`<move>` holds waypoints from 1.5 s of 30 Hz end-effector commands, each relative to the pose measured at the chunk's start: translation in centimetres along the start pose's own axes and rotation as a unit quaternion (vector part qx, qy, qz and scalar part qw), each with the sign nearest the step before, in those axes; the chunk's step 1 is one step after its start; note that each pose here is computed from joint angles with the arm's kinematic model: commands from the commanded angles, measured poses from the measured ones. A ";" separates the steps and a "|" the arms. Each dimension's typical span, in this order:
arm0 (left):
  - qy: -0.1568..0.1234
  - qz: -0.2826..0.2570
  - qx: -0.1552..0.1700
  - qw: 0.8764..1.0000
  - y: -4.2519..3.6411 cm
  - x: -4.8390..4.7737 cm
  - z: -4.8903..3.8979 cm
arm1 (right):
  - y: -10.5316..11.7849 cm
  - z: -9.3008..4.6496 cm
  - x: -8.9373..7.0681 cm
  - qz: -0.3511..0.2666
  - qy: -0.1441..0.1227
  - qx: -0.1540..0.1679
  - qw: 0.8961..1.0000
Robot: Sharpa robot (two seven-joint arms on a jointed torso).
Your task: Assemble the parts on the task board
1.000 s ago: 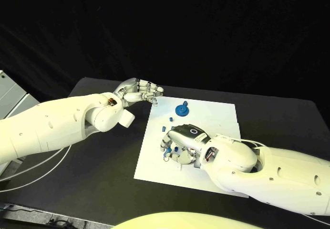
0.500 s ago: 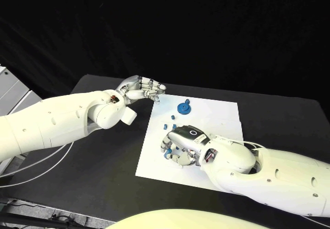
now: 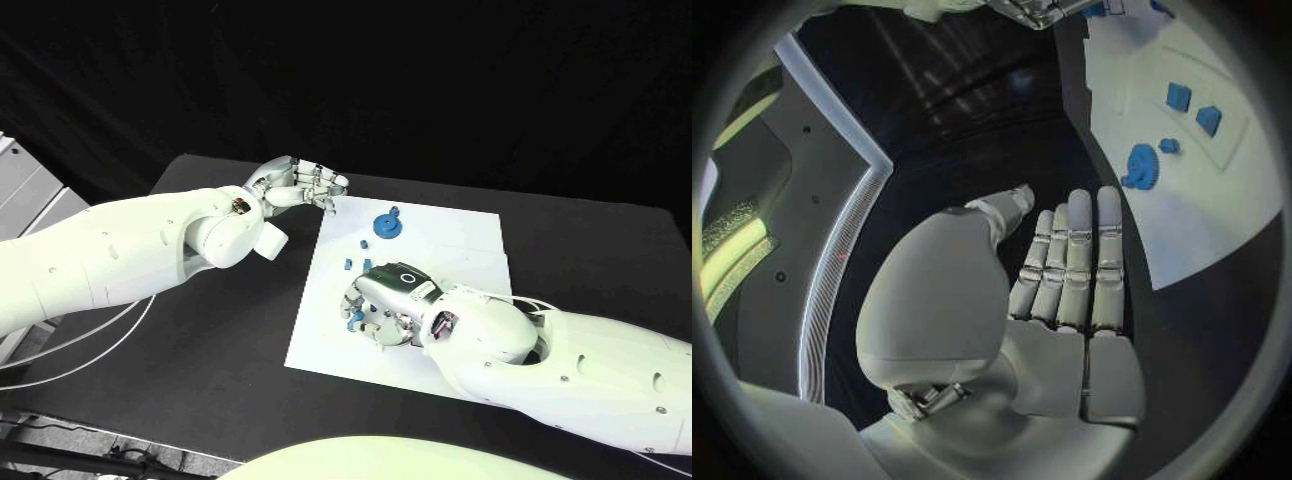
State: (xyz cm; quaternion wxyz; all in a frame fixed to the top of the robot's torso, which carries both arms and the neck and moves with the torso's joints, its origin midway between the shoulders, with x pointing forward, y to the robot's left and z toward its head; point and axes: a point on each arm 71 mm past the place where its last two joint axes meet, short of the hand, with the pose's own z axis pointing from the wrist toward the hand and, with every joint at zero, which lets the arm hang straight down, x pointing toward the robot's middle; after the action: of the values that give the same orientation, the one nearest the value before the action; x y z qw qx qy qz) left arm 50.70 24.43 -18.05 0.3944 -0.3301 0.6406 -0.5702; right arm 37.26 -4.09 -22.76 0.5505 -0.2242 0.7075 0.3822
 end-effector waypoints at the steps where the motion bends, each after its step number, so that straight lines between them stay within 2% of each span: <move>1: 0.006 -0.002 0.005 1.000 -0.13 0.16 0.04 | 0.0 0.0 0.2 -0.013 0.007 -0.005 1.000; 36: 0.005 -0.002 0.004 1.000 -0.11 0.08 -0.04 | 0.4 0.5 1.2 -0.021 0.028 -0.009 0.999; 45: 0.005 -0.002 0.003 1.000 -0.10 0.03 -0.07 | 0.2 0.4 1.1 -0.017 0.019 -0.013 1.000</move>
State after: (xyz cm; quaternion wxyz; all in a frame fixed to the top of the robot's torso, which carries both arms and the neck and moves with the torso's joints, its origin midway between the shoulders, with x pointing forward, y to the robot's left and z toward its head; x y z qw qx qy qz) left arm 50.68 24.59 -18.05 0.3951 -0.3310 0.6408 -0.5690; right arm 37.26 -3.59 -23.56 0.5458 -0.2426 0.7102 0.3726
